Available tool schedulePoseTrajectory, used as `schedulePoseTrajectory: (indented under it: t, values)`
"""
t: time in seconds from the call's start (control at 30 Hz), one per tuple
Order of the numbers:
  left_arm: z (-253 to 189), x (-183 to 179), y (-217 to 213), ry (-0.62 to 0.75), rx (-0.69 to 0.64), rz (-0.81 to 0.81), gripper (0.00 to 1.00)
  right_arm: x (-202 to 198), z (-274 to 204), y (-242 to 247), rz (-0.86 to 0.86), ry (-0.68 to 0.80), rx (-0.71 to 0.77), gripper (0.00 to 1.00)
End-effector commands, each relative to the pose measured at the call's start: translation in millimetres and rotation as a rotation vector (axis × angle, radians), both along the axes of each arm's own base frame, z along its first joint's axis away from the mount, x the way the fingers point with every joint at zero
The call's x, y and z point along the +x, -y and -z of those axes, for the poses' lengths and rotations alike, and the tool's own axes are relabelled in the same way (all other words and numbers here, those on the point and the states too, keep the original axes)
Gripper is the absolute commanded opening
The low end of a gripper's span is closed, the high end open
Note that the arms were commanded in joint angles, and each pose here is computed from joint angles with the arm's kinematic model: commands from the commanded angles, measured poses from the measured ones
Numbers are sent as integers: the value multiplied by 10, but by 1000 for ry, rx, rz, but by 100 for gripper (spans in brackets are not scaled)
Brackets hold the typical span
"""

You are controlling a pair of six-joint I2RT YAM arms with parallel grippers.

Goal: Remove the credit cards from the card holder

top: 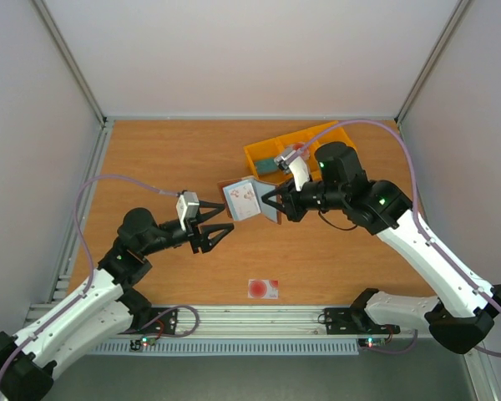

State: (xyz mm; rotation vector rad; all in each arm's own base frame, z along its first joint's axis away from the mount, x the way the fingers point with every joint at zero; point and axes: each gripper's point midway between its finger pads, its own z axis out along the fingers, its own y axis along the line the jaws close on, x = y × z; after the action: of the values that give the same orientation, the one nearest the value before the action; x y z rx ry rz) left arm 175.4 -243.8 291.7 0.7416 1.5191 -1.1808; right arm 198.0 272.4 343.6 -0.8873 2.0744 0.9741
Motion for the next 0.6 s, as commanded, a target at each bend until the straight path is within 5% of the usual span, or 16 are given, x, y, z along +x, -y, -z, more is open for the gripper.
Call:
schedulePoseTrajectory:
  t: [0.0, 0.1, 0.43, 0.57]
  values:
    - [-367, -169, 9, 154, -68, 61, 55, -140, -128, -69, -81, -7, 52, 1]
    - [-393, -211, 1, 172, -71, 74, 46, -276, -121, -76, -168, 14, 52, 1]
    - [-200, 11, -33, 106, -30, -34, 76, -669, -283, -24, -334, 30, 131, 1]
    - [-234, -41, -16, 113, -38, -1, 78, -787, -308, -13, -395, 31, 145, 1]
